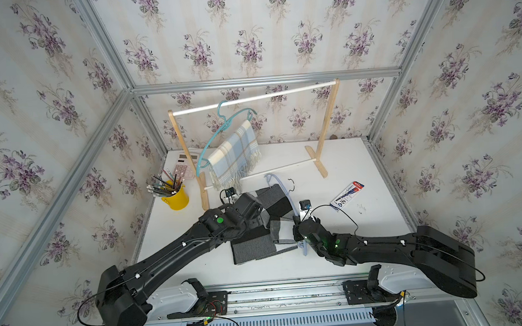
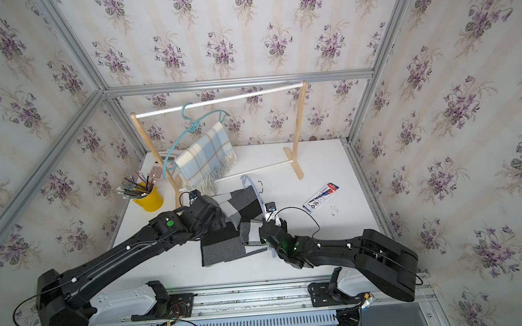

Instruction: Hang the scarf on the hanger

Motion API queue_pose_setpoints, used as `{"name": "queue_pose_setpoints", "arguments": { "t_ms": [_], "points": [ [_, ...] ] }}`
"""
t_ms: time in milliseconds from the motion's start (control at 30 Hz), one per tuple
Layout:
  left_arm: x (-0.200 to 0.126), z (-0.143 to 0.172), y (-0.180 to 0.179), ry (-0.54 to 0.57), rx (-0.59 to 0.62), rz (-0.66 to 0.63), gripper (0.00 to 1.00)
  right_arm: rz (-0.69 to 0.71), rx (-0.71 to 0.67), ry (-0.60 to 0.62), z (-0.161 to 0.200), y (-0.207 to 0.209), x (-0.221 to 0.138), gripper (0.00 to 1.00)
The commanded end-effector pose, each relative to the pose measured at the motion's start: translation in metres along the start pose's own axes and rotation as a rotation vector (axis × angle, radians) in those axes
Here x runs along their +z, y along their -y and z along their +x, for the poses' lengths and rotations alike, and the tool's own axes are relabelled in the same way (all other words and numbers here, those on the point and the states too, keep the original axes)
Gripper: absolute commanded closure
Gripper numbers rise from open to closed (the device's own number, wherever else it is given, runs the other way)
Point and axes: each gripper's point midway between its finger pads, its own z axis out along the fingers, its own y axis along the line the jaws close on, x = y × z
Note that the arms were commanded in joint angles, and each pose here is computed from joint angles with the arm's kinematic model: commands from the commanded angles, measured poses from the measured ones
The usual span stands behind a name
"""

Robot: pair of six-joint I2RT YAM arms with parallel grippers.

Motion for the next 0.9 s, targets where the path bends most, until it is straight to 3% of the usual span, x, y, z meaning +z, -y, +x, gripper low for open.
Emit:
{"name": "queue_pose_setpoints", "arguments": {
  "t_ms": [0,267,533,767,867],
  "points": [
    [0.020,-0.004,0.039,0.005,-0.118,0.197,0.19,-0.020,0.014,-0.027,0.005,-0.004,0.001,1.00],
    [0.082,0.001,0.025,-0.069,-0.146,0.014,0.19,-0.010,0.004,-0.047,0.007,-0.005,0.004,1.00],
    [0.119,0.011,0.005,-0.162,-0.158,-0.145,0.21,-0.001,0.001,-0.057,0.008,-0.002,0.002,1.00],
    [0.135,0.006,0.009,-0.168,-0.163,-0.130,0.43,-0.010,0.005,-0.057,0.006,-0.002,-0.003,1.00],
    [0.139,0.003,0.012,-0.182,-0.156,-0.117,0.60,-0.012,0.008,-0.056,0.004,-0.001,-0.006,1.00]
  ]
}}
